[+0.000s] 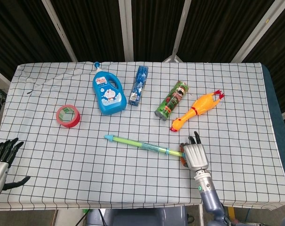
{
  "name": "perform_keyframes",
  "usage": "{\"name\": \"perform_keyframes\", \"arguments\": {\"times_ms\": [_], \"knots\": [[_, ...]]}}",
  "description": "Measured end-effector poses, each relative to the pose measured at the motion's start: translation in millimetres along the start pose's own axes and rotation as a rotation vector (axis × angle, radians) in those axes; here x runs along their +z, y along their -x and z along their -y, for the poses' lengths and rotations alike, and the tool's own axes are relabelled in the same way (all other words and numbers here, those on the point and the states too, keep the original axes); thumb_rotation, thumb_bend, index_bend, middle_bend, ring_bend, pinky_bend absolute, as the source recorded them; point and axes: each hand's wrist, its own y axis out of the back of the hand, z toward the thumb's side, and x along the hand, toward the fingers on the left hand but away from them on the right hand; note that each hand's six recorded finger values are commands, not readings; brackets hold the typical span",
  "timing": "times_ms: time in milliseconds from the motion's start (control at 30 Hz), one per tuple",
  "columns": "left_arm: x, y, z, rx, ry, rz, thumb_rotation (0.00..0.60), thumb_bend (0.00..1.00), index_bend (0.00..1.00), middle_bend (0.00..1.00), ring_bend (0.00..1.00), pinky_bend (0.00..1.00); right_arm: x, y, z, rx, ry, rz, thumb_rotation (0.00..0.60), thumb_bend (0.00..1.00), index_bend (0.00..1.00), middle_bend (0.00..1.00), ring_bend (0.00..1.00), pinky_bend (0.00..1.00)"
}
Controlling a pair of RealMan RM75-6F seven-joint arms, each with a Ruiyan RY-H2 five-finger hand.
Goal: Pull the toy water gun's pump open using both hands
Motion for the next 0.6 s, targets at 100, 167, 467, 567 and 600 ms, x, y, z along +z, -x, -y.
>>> {"name": "perform_keyframes", "arguments": {"times_ms": [100,167,467,567,600], "knots": [[2,0,0,-0.001,0.002,0.005,0.600,0.06,0.01,0.00,0.00,0.00,-2,-1,-2,0.002,0.002,-0.002,0.600,0.49,0.73,0.62,0.22,0.00],[3,-1,0,-0.001,0.000,0.012,0.600,0.07,0.01,0.00,0.00,0.00,-2,-1,-3,0.003,0.006,-0.005,0.600,0.49,0.73,0.62,0.22,0.00],[32,-20,-3,-0.042,0.013,0.086,0.600,0.14,0.13,0.01,0.00,0.00,-1,0,-6,0.016,0.009,-0.055,0.600,0.49,0.73,0.62,0.22,0.00],[46,-33,-5,-0.055,-0.016,0.130,0.600,0.18,0.19,0.06,0.00,0.00,-2,1,-8,0.019,0.002,-0.072,0.600,0.49,0.74,0.62,0.22,0.00],[53,-39,-5,-0.062,-0.031,0.150,0.600,0.19,0.20,0.07,0.00,0.00,-2,1,-8,0.021,0.001,-0.074,0.600,0.49,0.74,0.62,0.22,0.00]]}}
